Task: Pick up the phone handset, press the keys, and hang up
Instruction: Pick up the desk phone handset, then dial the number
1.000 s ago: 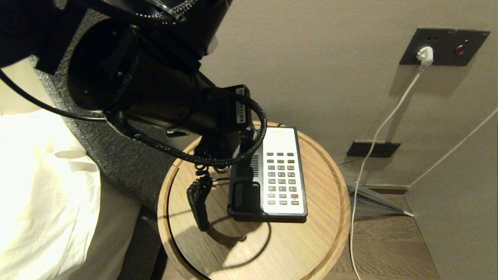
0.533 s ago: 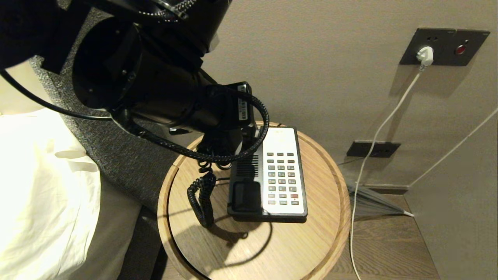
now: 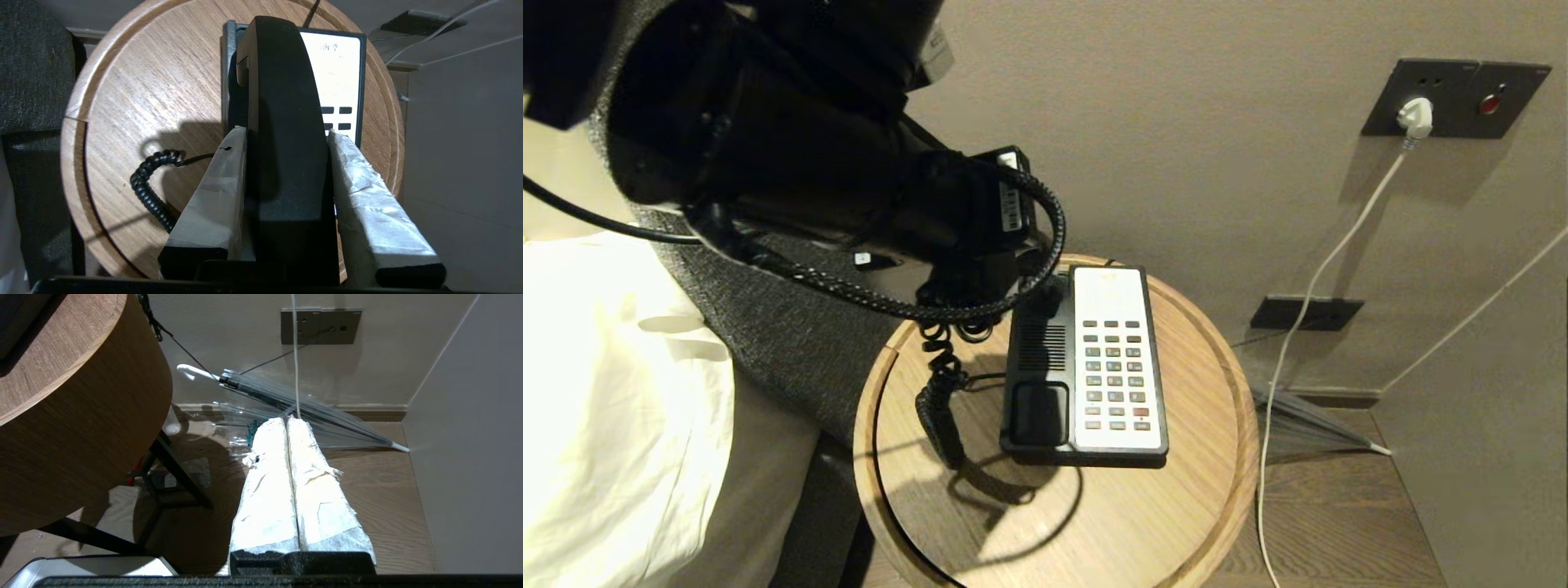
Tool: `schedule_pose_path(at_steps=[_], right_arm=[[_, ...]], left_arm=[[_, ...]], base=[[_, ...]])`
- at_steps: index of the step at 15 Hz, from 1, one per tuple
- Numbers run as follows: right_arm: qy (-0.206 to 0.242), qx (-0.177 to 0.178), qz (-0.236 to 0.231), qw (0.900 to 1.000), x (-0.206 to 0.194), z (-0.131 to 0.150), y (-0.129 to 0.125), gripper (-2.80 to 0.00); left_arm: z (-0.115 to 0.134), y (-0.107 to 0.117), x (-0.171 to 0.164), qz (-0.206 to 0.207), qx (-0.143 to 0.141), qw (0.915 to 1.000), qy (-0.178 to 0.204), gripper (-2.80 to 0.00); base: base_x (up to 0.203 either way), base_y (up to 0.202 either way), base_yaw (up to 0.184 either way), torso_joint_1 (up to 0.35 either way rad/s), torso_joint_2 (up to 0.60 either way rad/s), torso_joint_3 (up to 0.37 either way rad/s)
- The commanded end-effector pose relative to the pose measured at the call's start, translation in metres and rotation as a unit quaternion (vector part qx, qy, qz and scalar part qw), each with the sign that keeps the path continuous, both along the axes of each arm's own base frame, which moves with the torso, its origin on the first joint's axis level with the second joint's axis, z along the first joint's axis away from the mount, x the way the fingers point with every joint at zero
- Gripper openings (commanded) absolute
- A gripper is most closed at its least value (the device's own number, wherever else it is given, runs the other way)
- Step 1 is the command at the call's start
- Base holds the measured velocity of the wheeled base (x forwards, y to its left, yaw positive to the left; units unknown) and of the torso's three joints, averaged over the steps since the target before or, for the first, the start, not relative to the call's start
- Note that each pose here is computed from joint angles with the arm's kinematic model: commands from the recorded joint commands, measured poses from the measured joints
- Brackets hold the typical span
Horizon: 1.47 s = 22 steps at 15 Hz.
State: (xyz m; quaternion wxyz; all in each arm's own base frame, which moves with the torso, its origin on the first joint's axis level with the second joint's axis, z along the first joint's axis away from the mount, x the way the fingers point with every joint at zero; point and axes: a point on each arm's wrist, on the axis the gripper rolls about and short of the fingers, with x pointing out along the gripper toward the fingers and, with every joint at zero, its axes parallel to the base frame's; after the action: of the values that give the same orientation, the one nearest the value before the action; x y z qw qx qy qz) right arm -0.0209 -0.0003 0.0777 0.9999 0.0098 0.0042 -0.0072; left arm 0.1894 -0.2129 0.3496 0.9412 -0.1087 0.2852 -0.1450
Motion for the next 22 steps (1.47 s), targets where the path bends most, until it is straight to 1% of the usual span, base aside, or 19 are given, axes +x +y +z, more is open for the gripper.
schedule_pose_path(at_steps=[1, 2, 5, 6, 8, 10, 12, 14, 16, 20, 21, 22], right_arm=[[0.000, 0.000, -0.001, 1.000, 0.000, 0.000, 0.000, -2.80], [0.000, 0.000, -0.001, 1.000, 0.000, 0.000, 0.000, -2.80], [0.000, 0.000, -0.001, 1.000, 0.000, 0.000, 0.000, -2.80], [0.000, 0.000, -0.001, 1.000, 0.000, 0.000, 0.000, -2.80], [0.000, 0.000, 0.000, 1.000, 0.000, 0.000, 0.000, -2.80], [0.000, 0.000, 0.000, 1.000, 0.000, 0.000, 0.000, -2.80], [0.000, 0.000, -0.001, 1.000, 0.000, 0.000, 0.000, -2.80], [0.000, 0.000, 0.000, 1.000, 0.000, 0.000, 0.000, -2.80], [0.000, -0.001, 0.000, 1.000, 0.000, 0.000, 0.000, -2.80], [0.000, -0.001, -0.001, 1.000, 0.000, 0.000, 0.000, -2.80], [0.000, 0.000, 0.001, 1.000, 0.000, 0.000, 0.000, -2.80], [0.000, 0.000, -0.001, 1.000, 0.000, 0.000, 0.000, -2.80]], left_arm=[[0.008, 0.012, -0.007, 0.008, -0.015, 0.9998, -0.005, -2.80], [0.014, 0.020, -0.011, 0.013, -0.029, 0.9995, -0.008, -2.80], [0.018, 0.037, -0.017, 0.026, -0.044, 0.9987, -0.006, -2.80], [0.019, 0.046, -0.021, 0.032, -0.051, 0.9982, -0.005, -2.80], [0.020, 0.057, -0.025, 0.038, -0.058, 0.9976, -0.002, -2.80], [0.020, 0.061, -0.027, 0.041, -0.060, 0.9973, -0.001, -2.80], [0.023, 0.084, -0.045, 0.047, -0.078, 0.9958, -0.004, -2.80], [0.021, 0.100, -0.057, 0.055, -0.086, 0.9948, -0.003, -2.80], [0.019, 0.107, -0.063, 0.063, -0.097, 0.9933, 0.000, -2.80], [0.022, 0.124, -0.081, 0.076, -0.136, 0.9878, -0.002, -2.80], [0.024, 0.128, -0.085, 0.082, -0.153, 0.9847, -0.002, -2.80], [0.025, 0.130, -0.088, 0.086, -0.164, 0.9827, -0.001, -2.80]], base=[[0.000, 0.000, 0.000, 0.000, 0.00, 0.000], [0.000, 0.000, 0.000, 0.000, 0.00, 0.000], [0.000, 0.000, 0.000, 0.000, 0.00, 0.000], [0.000, 0.000, 0.000, 0.000, 0.00, 0.000], [0.000, 0.000, 0.000, 0.000, 0.00, 0.000], [0.000, 0.000, 0.000, 0.000, 0.00, 0.000], [0.000, 0.000, 0.000, 0.000, 0.00, 0.000], [0.000, 0.000, 0.000, 0.000, 0.00, 0.000], [0.000, 0.000, 0.000, 0.000, 0.00, 0.000], [0.000, 0.000, 0.000, 0.000, 0.00, 0.000], [0.000, 0.000, 0.000, 0.000, 0.00, 0.000], [0.000, 0.000, 0.000, 0.000, 0.00, 0.000]])
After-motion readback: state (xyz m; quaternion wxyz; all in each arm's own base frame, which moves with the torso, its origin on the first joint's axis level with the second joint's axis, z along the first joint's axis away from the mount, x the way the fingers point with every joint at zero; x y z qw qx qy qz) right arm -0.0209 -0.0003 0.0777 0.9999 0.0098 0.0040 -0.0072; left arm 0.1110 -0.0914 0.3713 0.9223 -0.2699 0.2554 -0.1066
